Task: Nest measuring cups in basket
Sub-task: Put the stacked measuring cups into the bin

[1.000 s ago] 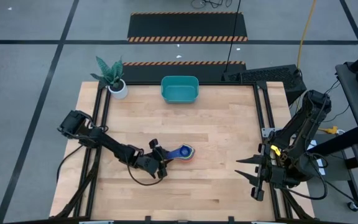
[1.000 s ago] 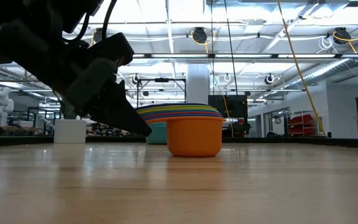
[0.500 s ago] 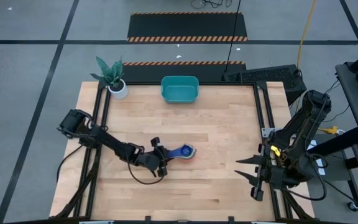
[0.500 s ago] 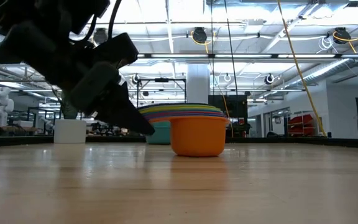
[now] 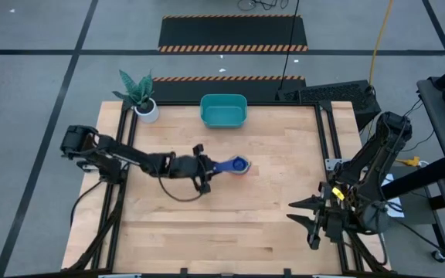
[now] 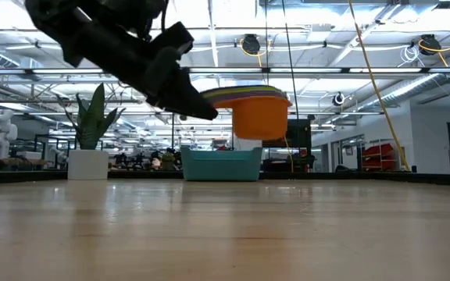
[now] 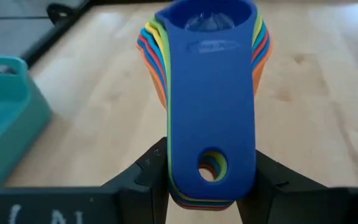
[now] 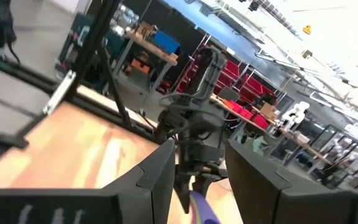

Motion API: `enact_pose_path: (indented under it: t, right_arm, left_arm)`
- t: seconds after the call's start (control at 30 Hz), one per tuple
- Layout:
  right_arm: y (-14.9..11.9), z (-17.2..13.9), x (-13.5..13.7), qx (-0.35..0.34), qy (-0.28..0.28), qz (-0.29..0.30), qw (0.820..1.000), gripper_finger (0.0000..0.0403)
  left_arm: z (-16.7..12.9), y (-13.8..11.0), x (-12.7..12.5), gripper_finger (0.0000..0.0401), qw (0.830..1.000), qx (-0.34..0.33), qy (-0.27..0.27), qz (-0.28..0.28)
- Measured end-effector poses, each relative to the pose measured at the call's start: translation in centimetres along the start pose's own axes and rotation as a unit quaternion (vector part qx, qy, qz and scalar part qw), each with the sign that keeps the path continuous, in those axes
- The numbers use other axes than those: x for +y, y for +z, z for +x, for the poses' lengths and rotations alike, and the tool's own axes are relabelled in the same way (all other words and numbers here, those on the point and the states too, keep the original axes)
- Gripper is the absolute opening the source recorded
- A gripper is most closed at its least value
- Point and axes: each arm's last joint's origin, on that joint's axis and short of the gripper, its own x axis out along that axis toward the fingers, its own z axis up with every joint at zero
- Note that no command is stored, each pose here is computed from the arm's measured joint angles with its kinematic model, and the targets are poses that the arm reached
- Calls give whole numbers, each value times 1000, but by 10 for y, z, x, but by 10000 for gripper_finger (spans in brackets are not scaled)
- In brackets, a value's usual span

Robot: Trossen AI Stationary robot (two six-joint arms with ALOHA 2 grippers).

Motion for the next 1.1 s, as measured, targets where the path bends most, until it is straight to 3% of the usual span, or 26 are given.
enact_pose_path:
  t: [0.27, 0.67, 0.83, 1.1]
  right_arm:
    - [-8, 10, -2, 20, -17, -23, 999, 137]
    - [-49, 27, -2, 60, -56, -58, 995, 137]
    - [-71, 38, -6, 88, -81, -79, 990, 137]
    - [-100, 55, -21, 128, -136, -120, 975, 137]
  left_arm:
    - [7, 2, 45, 133, 1000, 2, 10, 5]
    - [8, 5, 128, 133, 999, -29, 38, 23]
    - [3, 18, 166, 133, 997, -45, 56, 30]
    - [-9, 42, 216, 133, 993, -15, 103, 54]
